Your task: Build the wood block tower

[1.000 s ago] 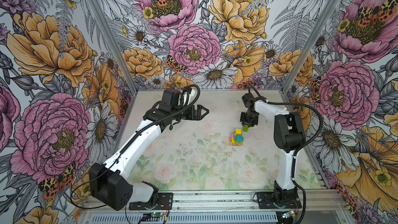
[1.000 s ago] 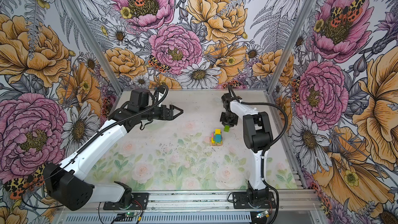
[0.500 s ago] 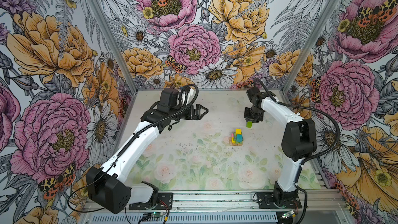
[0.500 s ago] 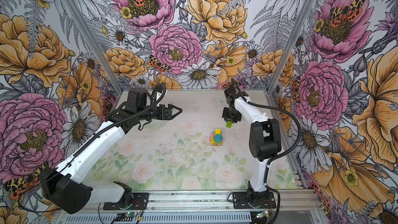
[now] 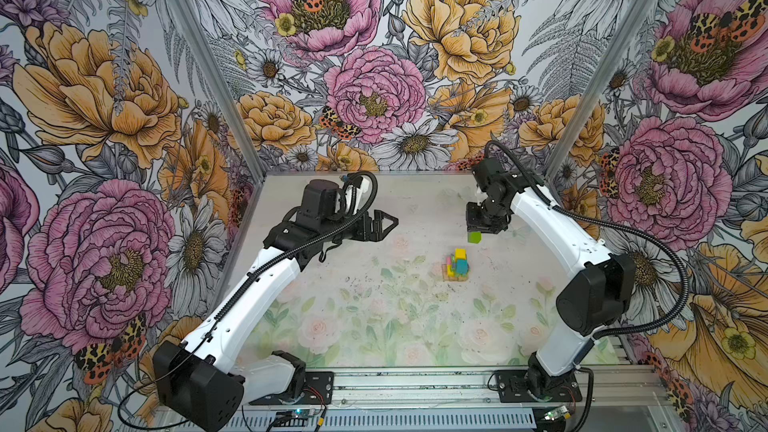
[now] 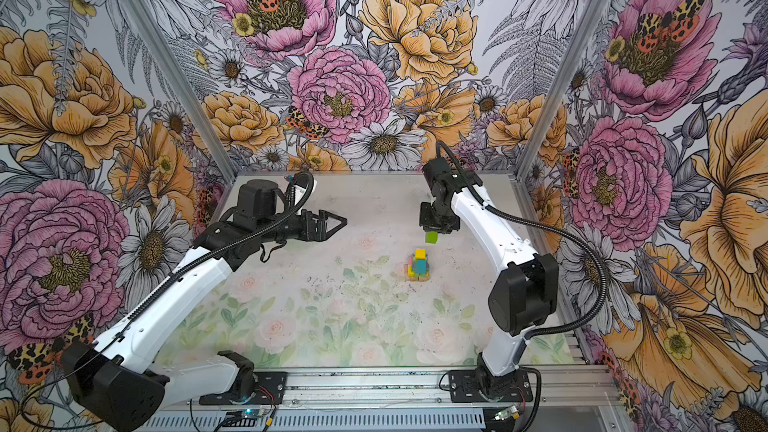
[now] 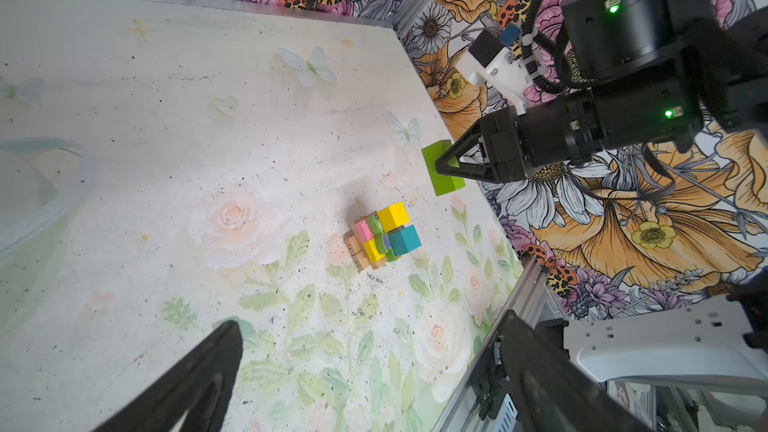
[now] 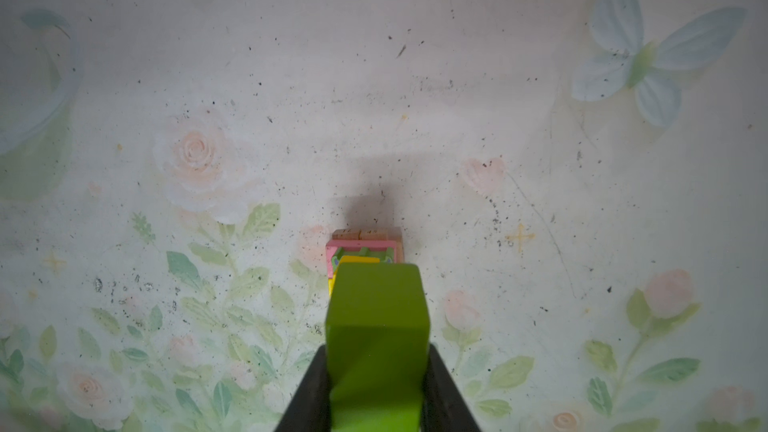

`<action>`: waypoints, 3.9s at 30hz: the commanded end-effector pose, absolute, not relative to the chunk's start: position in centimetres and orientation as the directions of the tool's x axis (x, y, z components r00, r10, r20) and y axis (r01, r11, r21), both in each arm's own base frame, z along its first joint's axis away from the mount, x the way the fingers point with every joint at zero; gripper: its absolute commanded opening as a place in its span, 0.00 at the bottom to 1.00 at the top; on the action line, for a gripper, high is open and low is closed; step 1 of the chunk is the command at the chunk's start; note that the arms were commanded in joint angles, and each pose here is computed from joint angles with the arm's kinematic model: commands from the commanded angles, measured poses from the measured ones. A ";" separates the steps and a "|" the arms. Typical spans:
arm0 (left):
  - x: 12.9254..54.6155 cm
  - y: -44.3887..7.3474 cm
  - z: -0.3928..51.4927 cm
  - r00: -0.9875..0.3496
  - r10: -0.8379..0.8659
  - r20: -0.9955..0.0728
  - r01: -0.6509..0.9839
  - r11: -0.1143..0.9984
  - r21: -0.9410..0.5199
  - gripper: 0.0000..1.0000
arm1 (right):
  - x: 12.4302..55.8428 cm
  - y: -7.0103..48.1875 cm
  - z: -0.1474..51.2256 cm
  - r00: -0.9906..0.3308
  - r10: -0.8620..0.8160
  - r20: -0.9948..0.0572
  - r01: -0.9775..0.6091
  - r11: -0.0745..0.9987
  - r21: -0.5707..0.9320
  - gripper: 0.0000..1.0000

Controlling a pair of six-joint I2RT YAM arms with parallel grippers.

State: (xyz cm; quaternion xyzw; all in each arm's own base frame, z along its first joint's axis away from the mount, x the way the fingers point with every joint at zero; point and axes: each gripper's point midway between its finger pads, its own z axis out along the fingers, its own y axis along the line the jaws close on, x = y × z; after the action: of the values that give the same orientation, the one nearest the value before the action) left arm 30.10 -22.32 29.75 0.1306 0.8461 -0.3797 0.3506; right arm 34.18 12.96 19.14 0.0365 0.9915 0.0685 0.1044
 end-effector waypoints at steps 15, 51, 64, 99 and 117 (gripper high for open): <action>29.7 -21.8 30.5 -0.678 -0.055 -0.733 0.504 0.691 -0.519 0.99 | 29.8 15.0 16.4 -0.991 -0.013 -0.135 -0.034 0.987 0.155 0.14; 30.8 -21.8 31.4 -0.670 -0.047 -0.741 0.507 0.699 -0.503 0.99 | 31.5 15.4 12.9 -0.995 -0.018 -0.103 -0.029 0.994 0.105 0.15; 30.9 -21.7 31.6 -0.670 -0.049 -0.741 0.506 0.700 -0.504 0.99 | 31.6 15.6 12.9 -0.994 -0.014 -0.105 -0.026 0.994 0.109 0.40; 35.6 0.2 24.6 -0.289 -0.062 -0.955 -0.190 0.982 -0.007 0.99 | 32.9 -4.3 21.7 -0.479 0.222 -0.849 0.371 0.928 0.033 1.00; 38.6 3.1 15.8 -0.159 -0.059 -0.985 -0.240 0.971 -0.020 0.99 | 34.7 -5.8 13.5 -0.289 0.104 -0.952 0.384 0.923 -0.016 1.00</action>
State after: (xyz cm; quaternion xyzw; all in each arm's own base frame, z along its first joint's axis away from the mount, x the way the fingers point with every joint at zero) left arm 37.11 3.41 11.11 -0.1087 0.8202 0.0882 0.5547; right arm 32.74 -5.89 10.00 0.1573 0.8439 -0.1355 0.4948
